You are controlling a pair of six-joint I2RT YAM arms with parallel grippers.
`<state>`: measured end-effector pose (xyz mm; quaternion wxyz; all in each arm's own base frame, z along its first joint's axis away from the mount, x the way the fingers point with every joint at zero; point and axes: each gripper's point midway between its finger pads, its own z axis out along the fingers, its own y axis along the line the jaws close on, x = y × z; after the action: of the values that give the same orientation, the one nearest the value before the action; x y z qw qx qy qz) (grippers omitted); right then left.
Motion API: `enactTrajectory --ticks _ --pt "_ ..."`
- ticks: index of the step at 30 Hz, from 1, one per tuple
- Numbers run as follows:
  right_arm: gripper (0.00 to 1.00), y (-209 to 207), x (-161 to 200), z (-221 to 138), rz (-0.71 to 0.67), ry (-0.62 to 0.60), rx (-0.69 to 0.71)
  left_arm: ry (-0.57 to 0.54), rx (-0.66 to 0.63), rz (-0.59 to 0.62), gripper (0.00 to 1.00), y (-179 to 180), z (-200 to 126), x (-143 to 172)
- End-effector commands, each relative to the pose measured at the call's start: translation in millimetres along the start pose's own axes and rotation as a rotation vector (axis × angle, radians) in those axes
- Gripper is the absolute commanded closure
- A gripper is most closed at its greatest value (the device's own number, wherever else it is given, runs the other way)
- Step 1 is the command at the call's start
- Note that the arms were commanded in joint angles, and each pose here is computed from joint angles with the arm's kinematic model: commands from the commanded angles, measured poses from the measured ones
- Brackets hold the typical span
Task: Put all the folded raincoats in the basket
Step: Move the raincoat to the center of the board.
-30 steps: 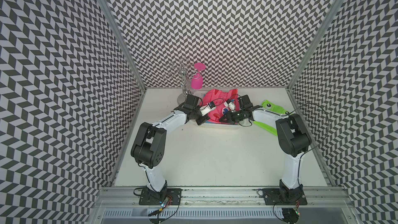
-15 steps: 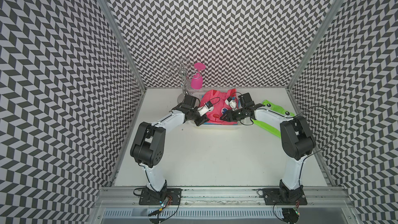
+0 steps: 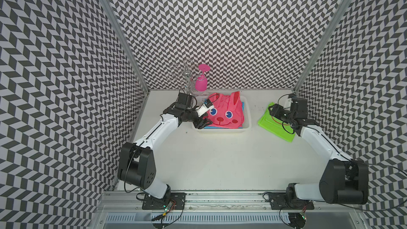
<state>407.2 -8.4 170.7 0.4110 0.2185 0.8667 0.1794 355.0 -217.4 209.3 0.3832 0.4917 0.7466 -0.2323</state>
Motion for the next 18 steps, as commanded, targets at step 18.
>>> enactTrajectory --ticks 18 --pt "0.32 -182.3 18.4 37.4 0.266 0.023 0.234 0.014 -0.485 -0.268 0.09 72.0 -64.8 52.0"
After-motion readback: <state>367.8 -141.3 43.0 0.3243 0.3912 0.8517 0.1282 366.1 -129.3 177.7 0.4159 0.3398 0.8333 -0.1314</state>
